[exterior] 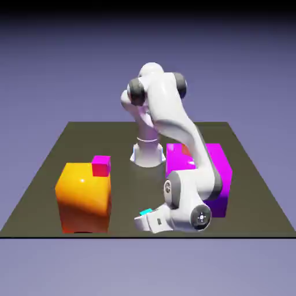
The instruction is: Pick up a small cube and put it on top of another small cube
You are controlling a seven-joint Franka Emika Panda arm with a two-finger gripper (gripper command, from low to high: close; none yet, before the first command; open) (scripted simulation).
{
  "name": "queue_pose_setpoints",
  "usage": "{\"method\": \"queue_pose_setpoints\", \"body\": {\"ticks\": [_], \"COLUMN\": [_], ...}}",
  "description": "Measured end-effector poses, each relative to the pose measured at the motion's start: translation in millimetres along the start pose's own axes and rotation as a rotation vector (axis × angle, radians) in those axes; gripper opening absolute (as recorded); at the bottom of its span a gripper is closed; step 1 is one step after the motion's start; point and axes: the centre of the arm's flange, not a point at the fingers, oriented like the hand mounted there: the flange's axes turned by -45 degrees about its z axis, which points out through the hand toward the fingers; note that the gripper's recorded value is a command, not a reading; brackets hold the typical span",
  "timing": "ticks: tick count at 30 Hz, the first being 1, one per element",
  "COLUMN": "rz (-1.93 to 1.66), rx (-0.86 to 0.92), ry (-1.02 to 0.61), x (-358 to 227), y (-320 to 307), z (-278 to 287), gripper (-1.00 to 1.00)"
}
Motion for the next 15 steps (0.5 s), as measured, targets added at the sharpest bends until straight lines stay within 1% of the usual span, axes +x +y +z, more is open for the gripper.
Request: {"method": "queue_pose_setpoints", "body": {"ticks": [2, 7, 8, 10, 15], "rz": [-0.001, 0.0, -0.001, -0.001, 0.0], "rx": [0.0, 0.0, 0.0, 0.001, 0.002], "ry": [-0.004, -0.004, -0.004, -0.004, -0.004], "x": [1, 17, 18, 18, 2], "y": [0, 0, 0, 0, 0], "z": [1, 55, 60, 60, 5], "gripper": [0.0, 0.0, -1.0, -1.0, -1.0]}}
